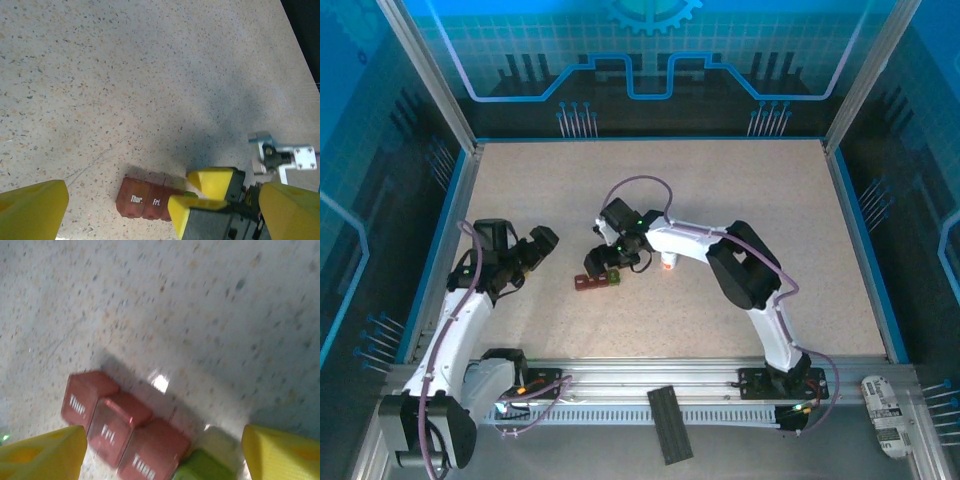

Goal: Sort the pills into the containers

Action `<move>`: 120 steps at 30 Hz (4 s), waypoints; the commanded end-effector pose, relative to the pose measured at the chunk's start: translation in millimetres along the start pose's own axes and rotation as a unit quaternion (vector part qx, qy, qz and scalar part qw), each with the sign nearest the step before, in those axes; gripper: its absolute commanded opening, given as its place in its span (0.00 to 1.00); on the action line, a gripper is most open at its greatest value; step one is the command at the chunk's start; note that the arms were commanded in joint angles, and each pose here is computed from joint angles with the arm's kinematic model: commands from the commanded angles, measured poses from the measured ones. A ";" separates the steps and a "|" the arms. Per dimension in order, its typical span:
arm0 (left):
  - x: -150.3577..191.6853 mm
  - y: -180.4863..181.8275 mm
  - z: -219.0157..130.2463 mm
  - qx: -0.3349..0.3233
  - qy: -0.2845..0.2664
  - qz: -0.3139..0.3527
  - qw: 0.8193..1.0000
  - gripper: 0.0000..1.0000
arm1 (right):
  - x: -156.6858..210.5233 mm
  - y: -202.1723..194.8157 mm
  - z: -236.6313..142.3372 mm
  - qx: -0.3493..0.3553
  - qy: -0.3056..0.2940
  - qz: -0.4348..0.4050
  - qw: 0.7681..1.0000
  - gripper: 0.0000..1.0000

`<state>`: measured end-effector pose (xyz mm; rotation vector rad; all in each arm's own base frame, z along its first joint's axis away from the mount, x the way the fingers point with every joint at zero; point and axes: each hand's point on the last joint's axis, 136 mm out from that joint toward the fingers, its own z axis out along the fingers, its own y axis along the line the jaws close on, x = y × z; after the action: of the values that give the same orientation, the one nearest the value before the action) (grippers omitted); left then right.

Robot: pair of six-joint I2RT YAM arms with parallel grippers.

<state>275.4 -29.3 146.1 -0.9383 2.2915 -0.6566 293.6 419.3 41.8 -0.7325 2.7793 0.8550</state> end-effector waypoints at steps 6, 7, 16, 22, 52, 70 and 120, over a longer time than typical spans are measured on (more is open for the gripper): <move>1.0 -1.3 3.9 0.008 0.009 -0.008 1.000 0.99 | 40.9 41.6 -11.2 -0.038 0.018 -0.017 0.999 0.81; 1.2 -0.8 4.9 0.007 0.010 -0.008 1.000 0.99 | 45.3 42.2 -12.4 -0.035 0.020 -0.019 0.999 0.80; -3.4 -2.4 10.7 0.004 0.010 -0.006 1.000 0.99 | 54.7 10.5 -33.5 0.098 -0.001 -0.073 0.992 0.86; -9.9 -4.2 14.7 -0.004 0.009 0.000 1.000 0.99 | 54.3 11.1 -11.5 0.157 0.037 -0.151 0.975 0.86; -12.2 -5.2 21.5 -0.005 0.014 -0.013 1.000 0.99 | 44.6 8.9 31.5 0.184 0.056 -0.204 0.960 0.70; -10.0 -6.5 22.0 0.002 0.019 -0.019 1.000 0.99 | 41.8 11.9 21.3 0.169 0.039 -0.188 0.967 0.26; 42.2 -120.4 -0.7 0.254 0.129 -0.070 0.956 0.96 | 16.5 56.7 -67.6 0.064 -0.073 -0.099 0.990 0.14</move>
<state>304.2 -129.5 192.3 -0.8444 2.1402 -1.3759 256.0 406.4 125.8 -0.8484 2.5518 0.6597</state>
